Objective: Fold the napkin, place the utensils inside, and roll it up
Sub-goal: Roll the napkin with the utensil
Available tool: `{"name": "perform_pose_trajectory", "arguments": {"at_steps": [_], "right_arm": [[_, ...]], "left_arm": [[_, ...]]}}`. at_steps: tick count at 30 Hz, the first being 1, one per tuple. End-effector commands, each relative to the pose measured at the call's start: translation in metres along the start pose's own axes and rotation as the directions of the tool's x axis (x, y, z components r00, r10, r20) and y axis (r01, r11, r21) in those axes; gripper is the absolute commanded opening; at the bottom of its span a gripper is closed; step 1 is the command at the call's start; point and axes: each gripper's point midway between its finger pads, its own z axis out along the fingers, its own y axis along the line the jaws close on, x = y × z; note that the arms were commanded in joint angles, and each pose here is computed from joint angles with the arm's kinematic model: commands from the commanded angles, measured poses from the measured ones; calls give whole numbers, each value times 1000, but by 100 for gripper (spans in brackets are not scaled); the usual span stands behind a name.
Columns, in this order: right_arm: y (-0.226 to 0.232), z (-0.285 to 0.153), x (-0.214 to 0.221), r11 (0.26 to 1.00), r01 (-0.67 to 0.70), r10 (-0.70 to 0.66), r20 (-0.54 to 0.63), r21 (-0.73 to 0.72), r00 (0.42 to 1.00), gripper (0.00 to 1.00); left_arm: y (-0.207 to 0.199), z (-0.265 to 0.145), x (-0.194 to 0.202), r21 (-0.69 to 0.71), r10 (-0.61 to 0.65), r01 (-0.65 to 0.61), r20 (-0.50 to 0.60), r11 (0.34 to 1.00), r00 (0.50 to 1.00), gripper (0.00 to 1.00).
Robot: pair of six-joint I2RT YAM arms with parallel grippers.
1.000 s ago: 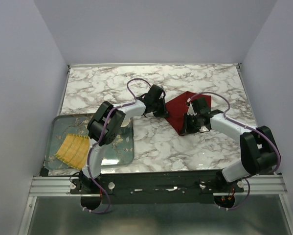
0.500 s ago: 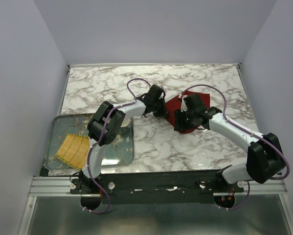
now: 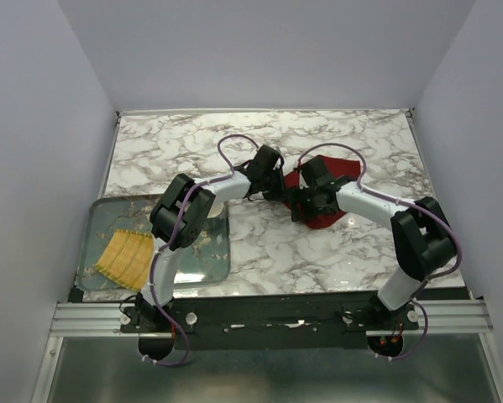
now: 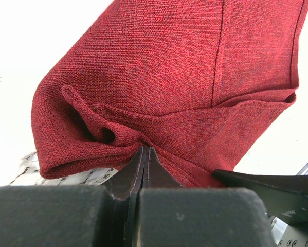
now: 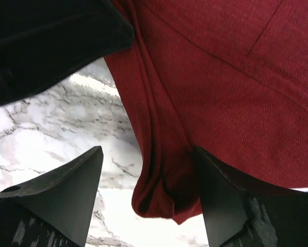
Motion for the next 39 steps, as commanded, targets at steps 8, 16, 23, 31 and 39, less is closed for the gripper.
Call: {"name": "perform_pose_trajectory", "arguments": {"at_steps": [8,16,23,31,39], "right_arm": [[5,23,-36,1000,7,-7,61,3,998,67],[0,41,-29,1000,5,-5,38,25,999,44],[-7,48,2,992,-107,107,-7,-64,994,10],[19,47,7,900,-201,180,-90,-386,980,0],[25,43,7,765,-321,272,-172,-559,947,1]], "left_arm": [[22,7,20,-57,-16,13,-54,998,998,1],[18,1,16,-46,-9,7,-48,999,999,1],[10,-12,4,-46,20,-21,-7,999,1000,3],[-10,-53,-20,-56,91,-87,66,995,994,47],[9,-63,3,-47,-66,70,68,996,996,60]]}}
